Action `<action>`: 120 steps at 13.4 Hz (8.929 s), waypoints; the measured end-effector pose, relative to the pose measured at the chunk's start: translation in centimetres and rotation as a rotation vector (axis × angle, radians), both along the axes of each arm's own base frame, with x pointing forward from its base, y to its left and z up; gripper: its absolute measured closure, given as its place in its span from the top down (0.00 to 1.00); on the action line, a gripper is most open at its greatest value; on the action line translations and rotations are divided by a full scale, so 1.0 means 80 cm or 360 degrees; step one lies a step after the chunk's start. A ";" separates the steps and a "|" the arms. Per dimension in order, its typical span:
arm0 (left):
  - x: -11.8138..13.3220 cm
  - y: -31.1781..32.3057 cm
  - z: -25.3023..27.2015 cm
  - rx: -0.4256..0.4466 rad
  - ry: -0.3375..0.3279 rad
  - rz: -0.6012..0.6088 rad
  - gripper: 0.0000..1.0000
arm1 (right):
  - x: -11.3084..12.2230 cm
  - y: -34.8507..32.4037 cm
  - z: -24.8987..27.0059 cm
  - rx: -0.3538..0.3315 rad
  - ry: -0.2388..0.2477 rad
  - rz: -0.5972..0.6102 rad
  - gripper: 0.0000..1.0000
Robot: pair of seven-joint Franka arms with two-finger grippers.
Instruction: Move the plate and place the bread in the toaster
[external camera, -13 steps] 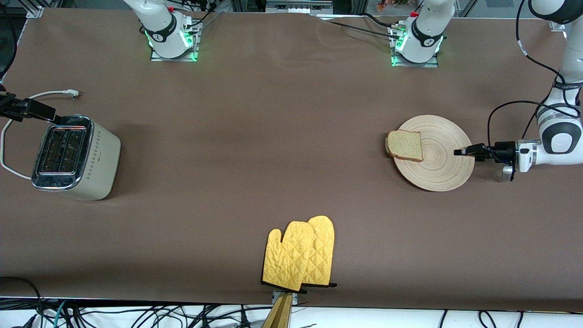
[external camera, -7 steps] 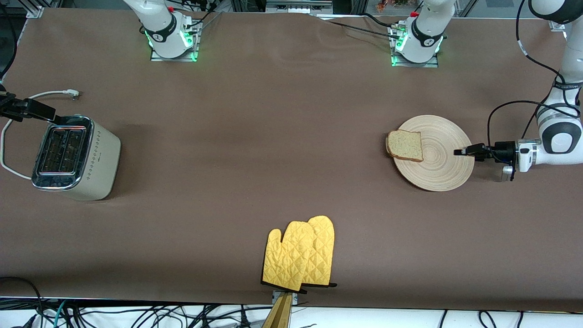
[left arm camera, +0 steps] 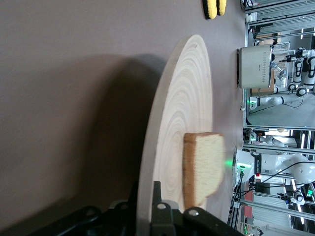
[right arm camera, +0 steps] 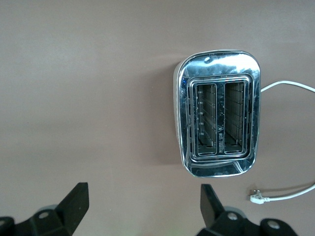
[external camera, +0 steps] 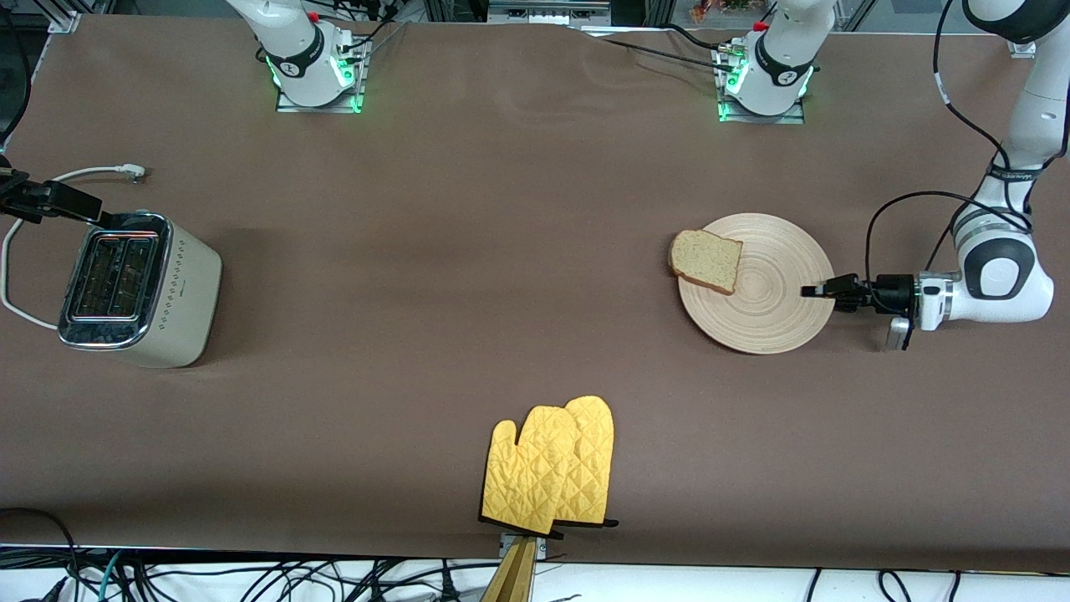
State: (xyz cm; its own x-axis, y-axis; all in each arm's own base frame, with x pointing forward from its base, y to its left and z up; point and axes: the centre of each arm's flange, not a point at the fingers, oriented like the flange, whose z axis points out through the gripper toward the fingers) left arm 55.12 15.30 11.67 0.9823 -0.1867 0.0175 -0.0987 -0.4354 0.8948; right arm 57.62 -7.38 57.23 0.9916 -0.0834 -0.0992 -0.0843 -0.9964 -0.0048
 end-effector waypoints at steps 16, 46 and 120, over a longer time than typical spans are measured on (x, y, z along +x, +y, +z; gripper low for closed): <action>0.011 -0.486 -0.032 -0.0120 0.0150 0.0265 0.09 | -0.001 -0.020 -0.003 0.0001 0.0004 -0.0044 1.00; 0.051 -0.223 0.293 0.1049 -0.0155 0.0138 1.00 | 0.014 0.123 -0.244 0.0823 0.0328 -0.0074 1.00; 0.015 -0.189 0.640 0.1734 0.0237 0.0571 1.00 | 0.071 -0.037 -0.069 0.0043 0.0491 -0.0055 0.07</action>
State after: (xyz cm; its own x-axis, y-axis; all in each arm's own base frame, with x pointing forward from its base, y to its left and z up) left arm 56.33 0.14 62.84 0.9606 0.2586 -0.1018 0.2618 -0.9649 0.0198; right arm 63.33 -10.34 51.67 0.9109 -0.1099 -0.3978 -0.1198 -0.9928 0.0001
